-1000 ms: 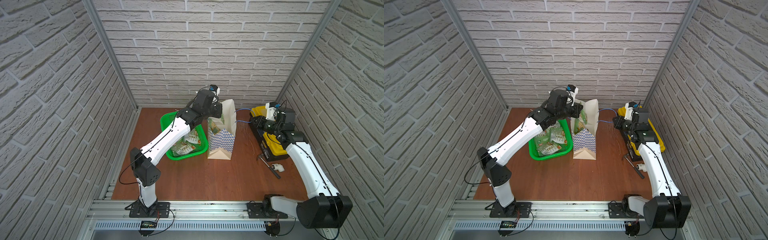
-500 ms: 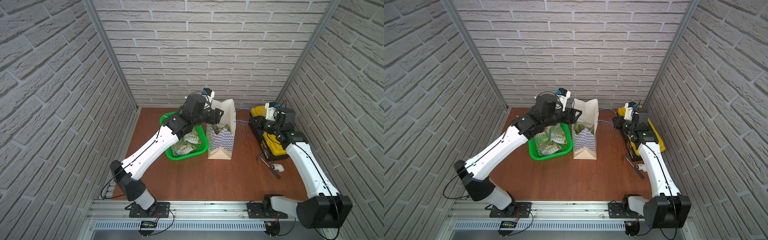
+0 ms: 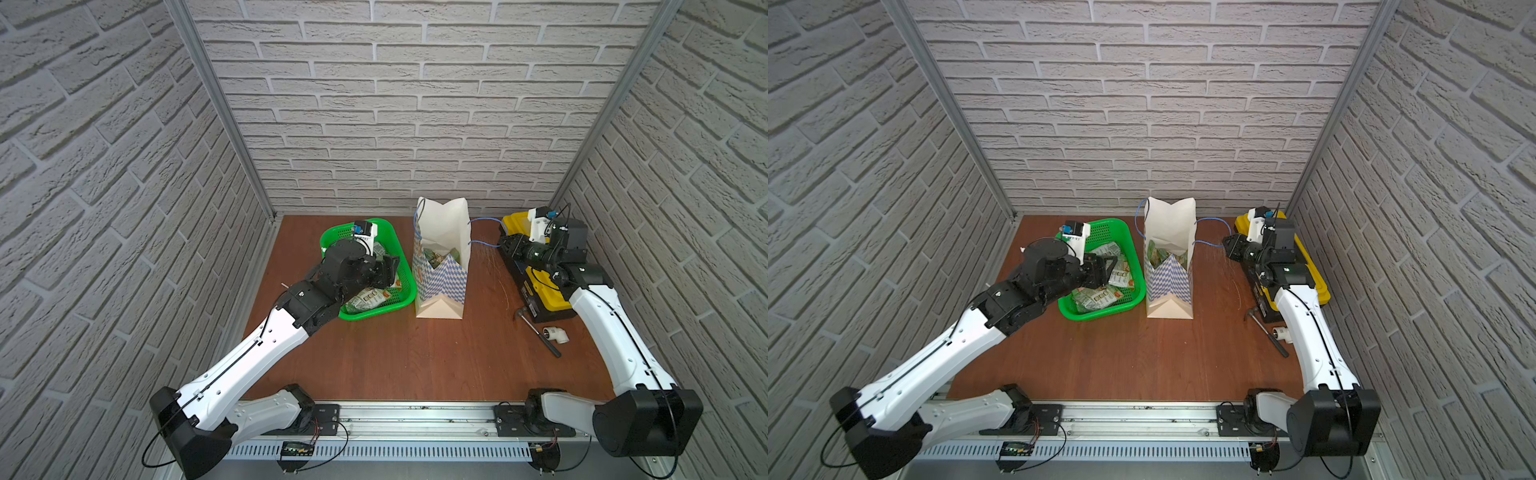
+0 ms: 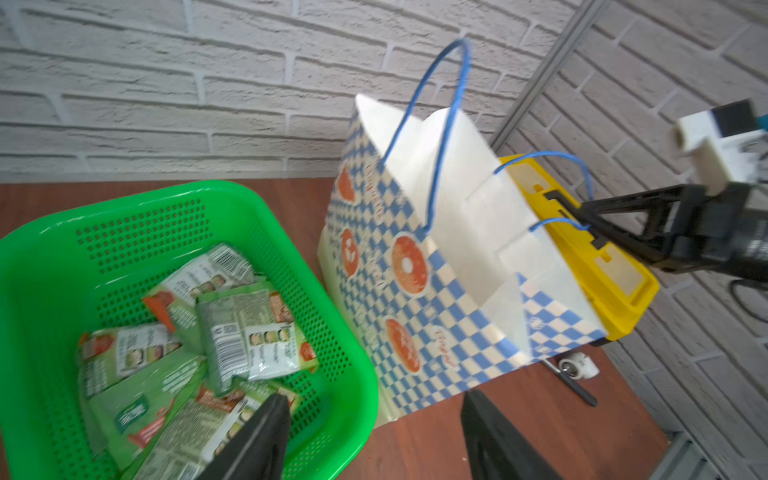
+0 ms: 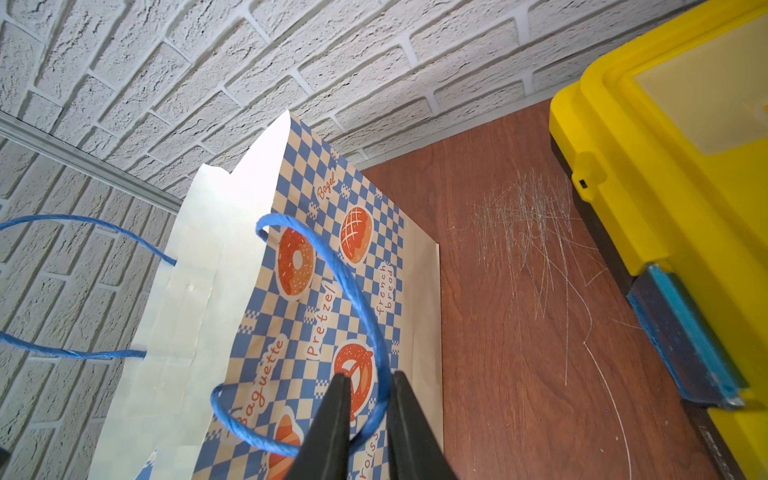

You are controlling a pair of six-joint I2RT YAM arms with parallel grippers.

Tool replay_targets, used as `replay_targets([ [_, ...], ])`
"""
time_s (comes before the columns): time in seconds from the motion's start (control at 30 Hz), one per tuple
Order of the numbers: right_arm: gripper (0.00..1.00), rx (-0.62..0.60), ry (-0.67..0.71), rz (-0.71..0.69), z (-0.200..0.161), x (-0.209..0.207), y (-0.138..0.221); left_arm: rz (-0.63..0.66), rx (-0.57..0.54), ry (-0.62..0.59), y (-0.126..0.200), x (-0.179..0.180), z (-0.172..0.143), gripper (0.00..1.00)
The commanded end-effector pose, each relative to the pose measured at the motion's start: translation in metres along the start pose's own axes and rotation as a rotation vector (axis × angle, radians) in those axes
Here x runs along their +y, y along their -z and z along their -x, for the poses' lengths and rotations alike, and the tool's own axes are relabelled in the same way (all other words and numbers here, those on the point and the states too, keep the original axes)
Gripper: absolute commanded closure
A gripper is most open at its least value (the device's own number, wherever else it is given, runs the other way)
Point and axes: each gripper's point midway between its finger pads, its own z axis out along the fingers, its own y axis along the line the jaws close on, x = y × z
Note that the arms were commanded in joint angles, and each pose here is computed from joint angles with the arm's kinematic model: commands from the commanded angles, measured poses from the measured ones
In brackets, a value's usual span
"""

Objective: Place the condiment packets inside the bag
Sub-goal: Adjust the storage box at the center of the board.

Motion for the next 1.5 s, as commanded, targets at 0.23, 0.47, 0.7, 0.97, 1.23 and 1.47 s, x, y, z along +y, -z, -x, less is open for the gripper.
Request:
replay_targets([
  [0.23,0.79,-0.019,0.007,0.012,-0.008,-0.003,0.002,0.262,0.152,0.189,-0.012,0.101,-0.082,0.29],
  [0.47,0.79,-0.020,0.005,0.018,-0.007,-0.003,0.001,0.359,0.271,0.253,-0.027,0.137,-0.129,0.27],
  [0.7,0.79,-0.017,0.003,0.025,-0.007,-0.001,0.000,0.498,0.383,0.290,-0.042,0.170,-0.154,0.27],
  [0.97,0.79,-0.021,0.004,0.030,-0.006,0.000,0.001,0.647,0.369,0.276,-0.033,0.202,-0.139,0.26],
  [1.23,0.79,-0.021,0.004,0.031,-0.006,0.000,0.001,0.672,0.304,0.224,-0.026,0.206,-0.100,0.25],
  [1.47,0.79,-0.019,0.000,0.035,-0.007,0.000,-0.001,0.265,0.278,0.295,-0.075,0.144,-0.083,0.26],
])
